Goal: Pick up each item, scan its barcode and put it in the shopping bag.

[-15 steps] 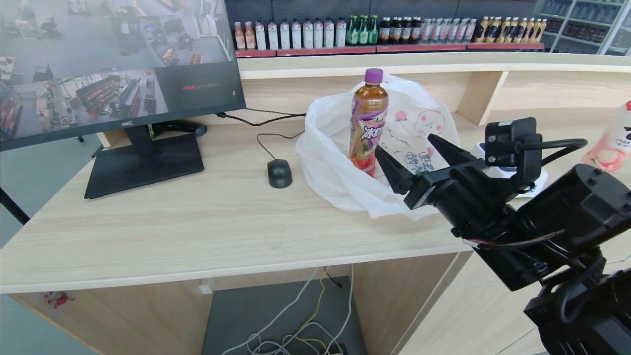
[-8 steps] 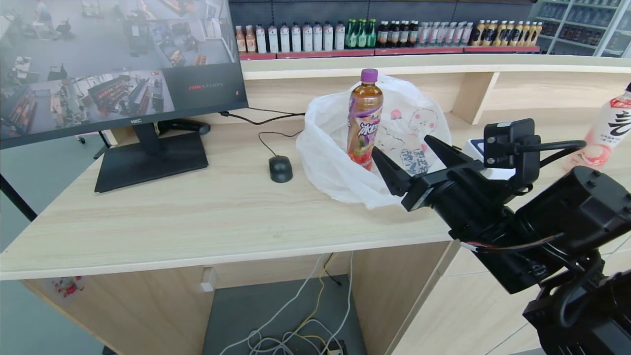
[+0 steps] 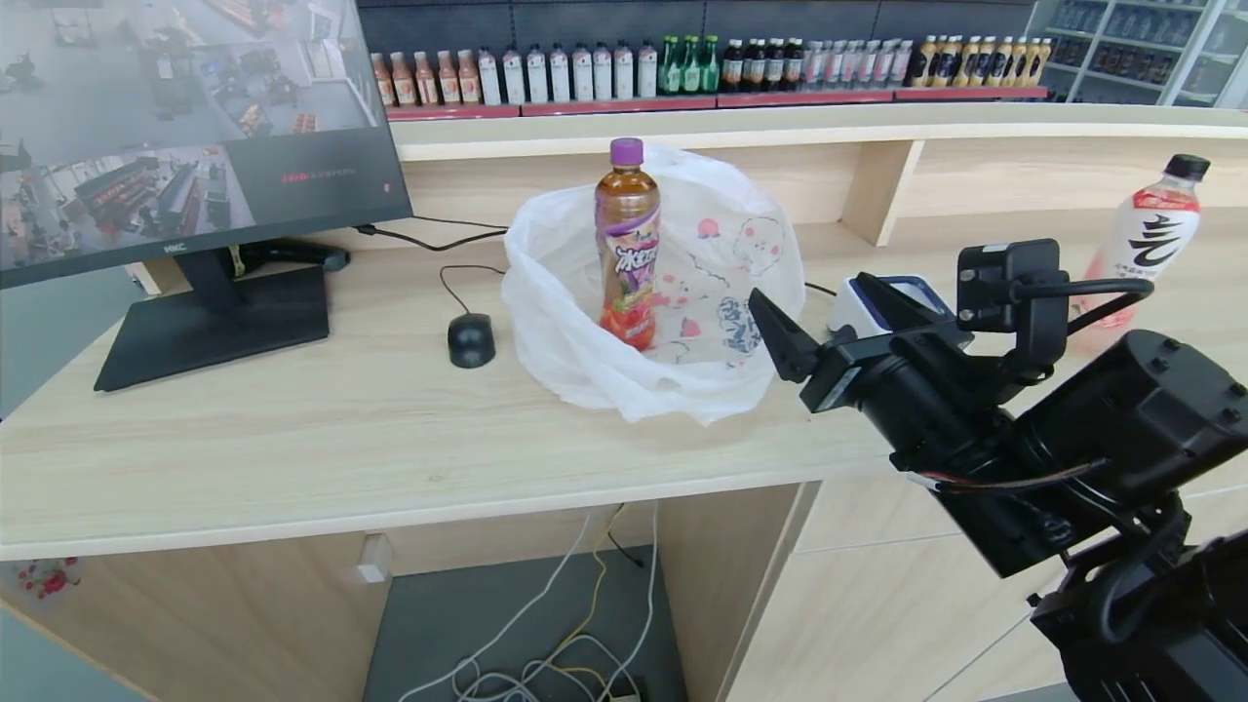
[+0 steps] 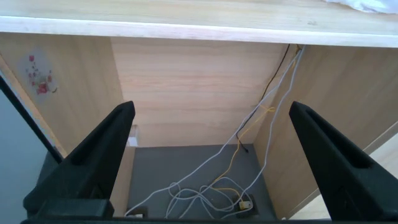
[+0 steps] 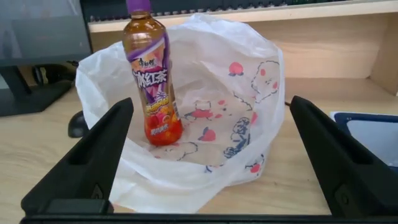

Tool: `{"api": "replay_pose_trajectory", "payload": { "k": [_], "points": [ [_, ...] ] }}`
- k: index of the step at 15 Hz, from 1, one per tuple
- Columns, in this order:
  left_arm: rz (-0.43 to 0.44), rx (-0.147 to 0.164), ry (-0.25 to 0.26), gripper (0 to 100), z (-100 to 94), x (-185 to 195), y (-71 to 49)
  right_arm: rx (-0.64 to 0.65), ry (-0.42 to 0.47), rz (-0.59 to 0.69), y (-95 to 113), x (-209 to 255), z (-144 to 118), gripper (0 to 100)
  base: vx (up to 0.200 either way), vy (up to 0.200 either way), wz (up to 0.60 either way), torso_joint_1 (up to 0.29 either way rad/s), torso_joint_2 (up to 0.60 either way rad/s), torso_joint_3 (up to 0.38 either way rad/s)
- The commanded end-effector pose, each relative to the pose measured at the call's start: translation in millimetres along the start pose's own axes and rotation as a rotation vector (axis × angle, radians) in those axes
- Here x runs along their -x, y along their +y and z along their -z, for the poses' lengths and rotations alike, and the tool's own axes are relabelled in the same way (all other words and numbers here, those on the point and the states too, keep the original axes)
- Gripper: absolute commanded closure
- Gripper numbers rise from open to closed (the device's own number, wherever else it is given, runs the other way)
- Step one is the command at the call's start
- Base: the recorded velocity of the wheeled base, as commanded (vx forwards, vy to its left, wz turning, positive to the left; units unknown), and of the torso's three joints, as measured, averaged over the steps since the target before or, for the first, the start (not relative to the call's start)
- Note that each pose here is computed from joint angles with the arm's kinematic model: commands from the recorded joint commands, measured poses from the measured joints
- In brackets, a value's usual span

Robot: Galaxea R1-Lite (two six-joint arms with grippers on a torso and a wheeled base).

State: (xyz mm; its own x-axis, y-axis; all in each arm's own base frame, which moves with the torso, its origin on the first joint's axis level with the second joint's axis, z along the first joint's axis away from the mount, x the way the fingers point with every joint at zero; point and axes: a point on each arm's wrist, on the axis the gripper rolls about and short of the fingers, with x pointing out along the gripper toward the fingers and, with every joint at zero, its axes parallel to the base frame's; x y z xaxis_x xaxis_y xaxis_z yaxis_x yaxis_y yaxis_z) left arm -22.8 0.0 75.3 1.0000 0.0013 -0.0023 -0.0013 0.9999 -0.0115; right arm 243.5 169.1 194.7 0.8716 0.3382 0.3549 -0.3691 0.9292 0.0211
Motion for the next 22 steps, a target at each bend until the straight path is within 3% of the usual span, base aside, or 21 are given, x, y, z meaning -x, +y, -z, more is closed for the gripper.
{"api": "replay_pose_trajectory", "payload": {
  "k": [1,22],
  "points": [
    [0.000,0.001,-0.001,0,0.0,0.0,0.0,0.000,0.011,-0.003,-0.4,3.3,1.5,0,0.000,-0.200,0.00,-0.002,0.00,-0.002],
    [0.000,-0.001,-0.001,0,0.0,0.0,0.0,-0.024,0.018,-0.075,12.3,27.6,-10.4,0,0.000,-0.200,0.00,0.003,0.00,0.002]
  ]
}}
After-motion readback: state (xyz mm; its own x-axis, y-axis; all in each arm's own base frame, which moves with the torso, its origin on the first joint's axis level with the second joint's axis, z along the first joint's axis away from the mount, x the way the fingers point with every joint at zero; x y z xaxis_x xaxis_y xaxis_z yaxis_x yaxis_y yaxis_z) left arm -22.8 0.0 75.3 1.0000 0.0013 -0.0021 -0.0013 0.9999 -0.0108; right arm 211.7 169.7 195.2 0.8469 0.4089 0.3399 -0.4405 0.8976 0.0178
